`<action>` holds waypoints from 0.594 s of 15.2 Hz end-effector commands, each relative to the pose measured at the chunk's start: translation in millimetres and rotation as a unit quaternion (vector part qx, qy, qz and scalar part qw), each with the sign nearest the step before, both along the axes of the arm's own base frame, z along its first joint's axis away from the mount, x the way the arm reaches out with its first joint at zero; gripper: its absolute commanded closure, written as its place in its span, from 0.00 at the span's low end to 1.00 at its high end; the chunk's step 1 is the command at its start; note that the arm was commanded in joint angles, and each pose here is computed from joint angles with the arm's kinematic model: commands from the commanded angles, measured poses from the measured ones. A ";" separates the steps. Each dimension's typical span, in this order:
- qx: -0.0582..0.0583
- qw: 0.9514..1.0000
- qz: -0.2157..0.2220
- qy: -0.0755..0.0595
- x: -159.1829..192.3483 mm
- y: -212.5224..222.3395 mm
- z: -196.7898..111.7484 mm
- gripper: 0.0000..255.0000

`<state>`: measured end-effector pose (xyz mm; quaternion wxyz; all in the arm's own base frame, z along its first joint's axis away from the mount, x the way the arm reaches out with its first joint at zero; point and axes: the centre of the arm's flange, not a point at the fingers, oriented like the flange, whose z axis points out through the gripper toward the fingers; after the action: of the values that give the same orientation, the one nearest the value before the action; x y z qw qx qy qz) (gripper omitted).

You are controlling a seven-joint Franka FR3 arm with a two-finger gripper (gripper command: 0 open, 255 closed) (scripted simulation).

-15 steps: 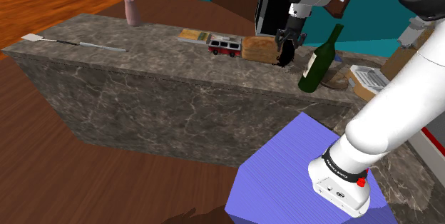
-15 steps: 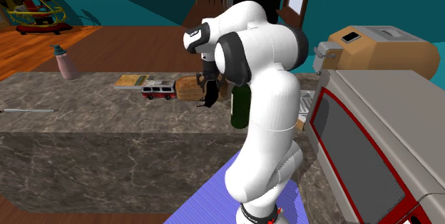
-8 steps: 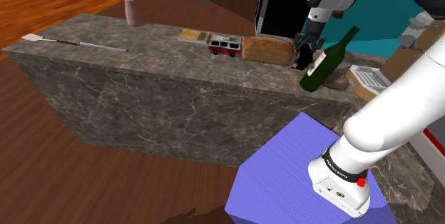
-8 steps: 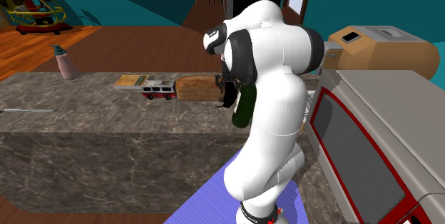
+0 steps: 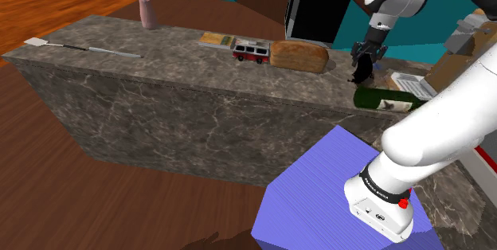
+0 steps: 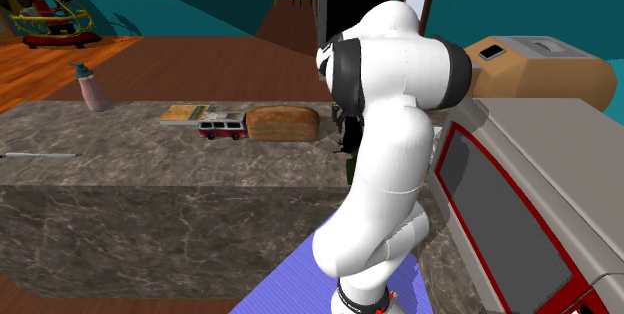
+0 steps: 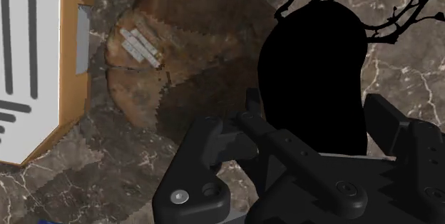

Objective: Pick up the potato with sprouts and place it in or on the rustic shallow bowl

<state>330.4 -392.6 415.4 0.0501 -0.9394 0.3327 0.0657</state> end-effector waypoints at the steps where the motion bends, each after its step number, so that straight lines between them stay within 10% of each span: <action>1: 0.000 1.000 0.001 0.000 -19.7 -18.7 -0.5 1.00; 9: 0.000 1.000 0.001 0.000 -65.3 -58.7 -24.9 1.00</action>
<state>266.0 -450.1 394.2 0.0503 -0.9395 0.3325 0.0658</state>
